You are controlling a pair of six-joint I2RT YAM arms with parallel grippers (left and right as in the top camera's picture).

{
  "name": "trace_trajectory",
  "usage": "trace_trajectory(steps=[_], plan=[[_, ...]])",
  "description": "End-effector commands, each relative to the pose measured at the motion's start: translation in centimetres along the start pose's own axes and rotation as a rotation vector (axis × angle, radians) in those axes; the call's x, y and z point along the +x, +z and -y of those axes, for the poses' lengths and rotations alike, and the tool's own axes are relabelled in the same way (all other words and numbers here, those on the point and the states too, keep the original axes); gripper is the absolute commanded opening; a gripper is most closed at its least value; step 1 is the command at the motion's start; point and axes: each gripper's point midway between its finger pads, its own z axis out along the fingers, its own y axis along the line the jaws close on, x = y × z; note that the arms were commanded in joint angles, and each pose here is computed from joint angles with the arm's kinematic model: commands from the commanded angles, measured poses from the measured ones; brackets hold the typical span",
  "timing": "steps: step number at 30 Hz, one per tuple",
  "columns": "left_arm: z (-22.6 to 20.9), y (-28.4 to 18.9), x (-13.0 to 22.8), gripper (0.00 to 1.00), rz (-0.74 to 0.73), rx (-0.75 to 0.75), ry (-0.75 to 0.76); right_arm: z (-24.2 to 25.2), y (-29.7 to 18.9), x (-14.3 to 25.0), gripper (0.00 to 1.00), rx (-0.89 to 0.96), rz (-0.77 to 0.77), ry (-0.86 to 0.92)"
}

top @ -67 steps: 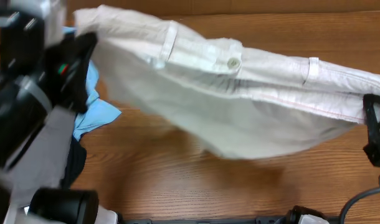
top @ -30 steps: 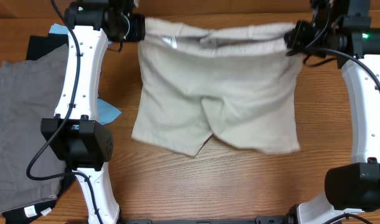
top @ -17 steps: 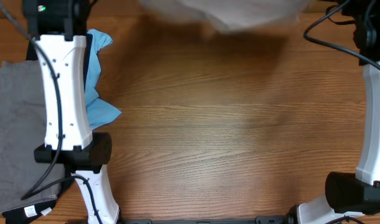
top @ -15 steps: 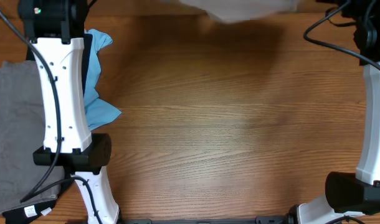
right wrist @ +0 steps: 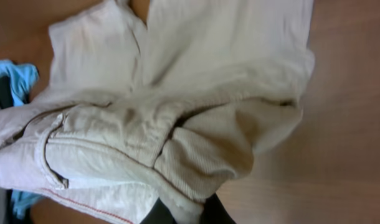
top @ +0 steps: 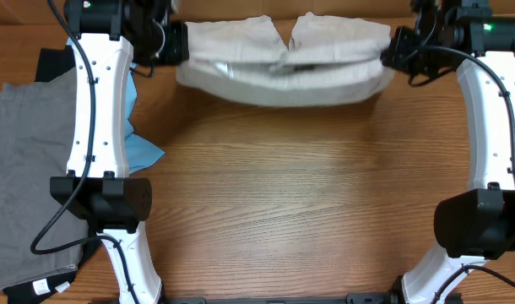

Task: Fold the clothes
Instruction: 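Lay the shorts flat on the table and release both grippers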

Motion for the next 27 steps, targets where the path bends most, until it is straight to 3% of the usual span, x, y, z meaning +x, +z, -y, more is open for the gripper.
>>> trace_trajectory(steps=[1, 7, 11, 16, 23, 27], plan=[[-1.3, -1.1, 1.7, 0.04, -0.054, -0.043, 0.008, 0.6, -2.3, 1.6, 0.04, 0.036, -0.037, 0.019], [-1.3, -1.4, 4.9, 0.04, -0.176, -0.04, 0.01, 0.8, -4.0, 5.8, 0.04, 0.065, -0.176, 0.064], [-1.2, -1.5, 6.6, 0.04, -0.219, -0.045, 0.0, 1.0, -6.6, 7.3, 0.04, 0.12, -0.178, 0.064], [-1.9, -2.1, 11.7, 0.04, -0.336, -0.082, -0.027, 0.7, -9.1, 10.2, 0.04, 0.123, -0.137, 0.08], [-0.8, -1.8, 16.8, 0.04, -0.435, -0.057, -0.028, 3.0, -7.3, 18.7, 0.04, 0.148, -0.186, 0.175], [0.4, 0.0, 21.0, 0.04, -0.581, -0.055, 0.007, 4.5, -5.5, 23.2, 0.04, 0.17, -0.253, 0.244]])
